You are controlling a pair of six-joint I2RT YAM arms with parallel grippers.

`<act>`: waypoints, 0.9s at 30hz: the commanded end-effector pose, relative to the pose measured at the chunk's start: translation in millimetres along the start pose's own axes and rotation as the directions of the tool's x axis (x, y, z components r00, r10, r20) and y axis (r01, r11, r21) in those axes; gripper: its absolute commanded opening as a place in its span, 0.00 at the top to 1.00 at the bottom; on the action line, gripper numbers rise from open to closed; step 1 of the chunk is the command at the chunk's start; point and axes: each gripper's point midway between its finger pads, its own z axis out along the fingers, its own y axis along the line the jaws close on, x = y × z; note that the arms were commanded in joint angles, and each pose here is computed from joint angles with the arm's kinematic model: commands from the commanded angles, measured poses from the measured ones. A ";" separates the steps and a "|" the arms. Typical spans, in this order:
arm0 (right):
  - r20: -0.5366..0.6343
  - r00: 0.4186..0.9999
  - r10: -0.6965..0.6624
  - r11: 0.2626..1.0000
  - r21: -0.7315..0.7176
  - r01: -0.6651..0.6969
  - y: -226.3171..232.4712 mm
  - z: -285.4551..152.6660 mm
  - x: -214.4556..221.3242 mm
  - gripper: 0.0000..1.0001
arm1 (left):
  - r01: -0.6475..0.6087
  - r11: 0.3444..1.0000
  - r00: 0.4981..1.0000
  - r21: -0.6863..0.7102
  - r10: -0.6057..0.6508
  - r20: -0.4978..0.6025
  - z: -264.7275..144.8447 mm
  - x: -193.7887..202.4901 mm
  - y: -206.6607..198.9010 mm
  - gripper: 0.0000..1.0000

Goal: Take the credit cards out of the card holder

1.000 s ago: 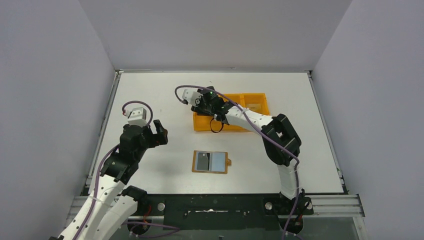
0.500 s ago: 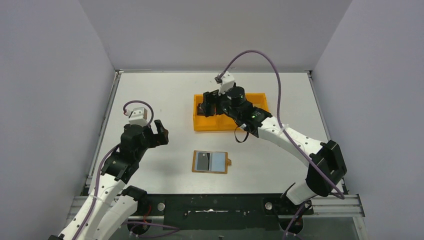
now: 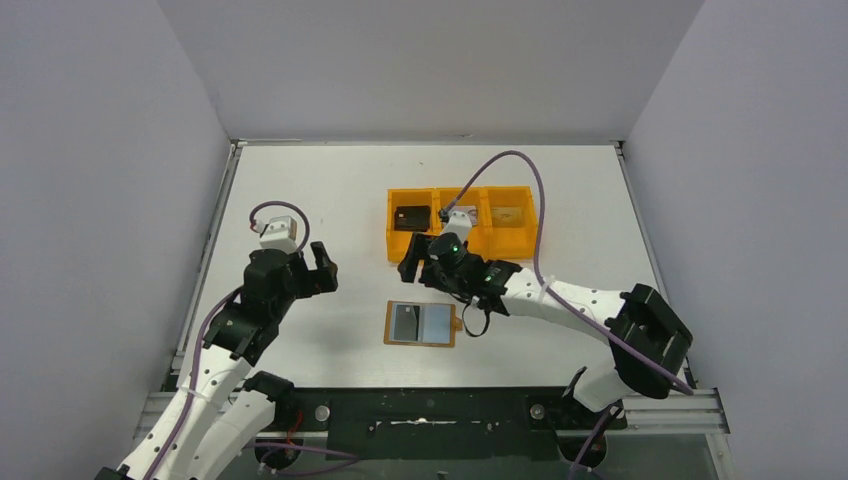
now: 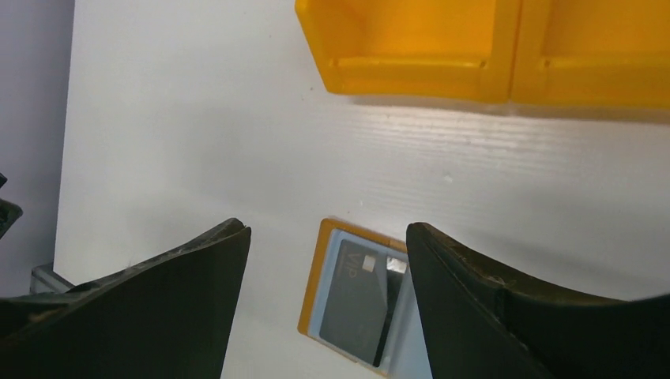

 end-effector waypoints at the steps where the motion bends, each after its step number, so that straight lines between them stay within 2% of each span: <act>1: 0.133 0.990 0.045 0.980 0.187 -0.070 -0.6 -5.7 5.7 0.31 | 0.010 0.999 1.000 0.039 -0.011 0.029 -2.5 -13.0 -8.9 0.08; 5: 0.121 0.992 0.023 0.966 0.253 -0.053 -7.6 -6.5 28.4 0.40 | -0.003 0.998 1.000 0.064 0.003 0.003 2.3 -8.1 -14.0 0.08; 9: 0.079 0.997 0.019 0.967 0.253 -0.039 -4.1 -2.8 56.3 0.40 | -0.009 0.998 0.999 0.066 0.011 -0.034 6.5 -1.5 -15.0 0.08; 15: 0.016 1.000 0.008 0.981 0.194 -0.011 8.3 11.2 79.8 0.55 | -0.005 0.996 1.000 0.090 0.007 -0.020 3.9 -4.6 -19.1 0.11; 22: 0.017 0.999 0.041 0.975 0.217 -0.044 4.4 17.4 91.7 0.56 | -0.004 0.995 1.000 0.102 0.005 -0.013 1.9 -4.4 -20.3 0.12; 27: 0.000 1.000 0.021 0.971 0.239 -0.020 9.0 22.1 99.5 0.55 | -0.005 0.991 1.000 0.134 0.008 -0.023 2.4 -1.1 -25.8 0.12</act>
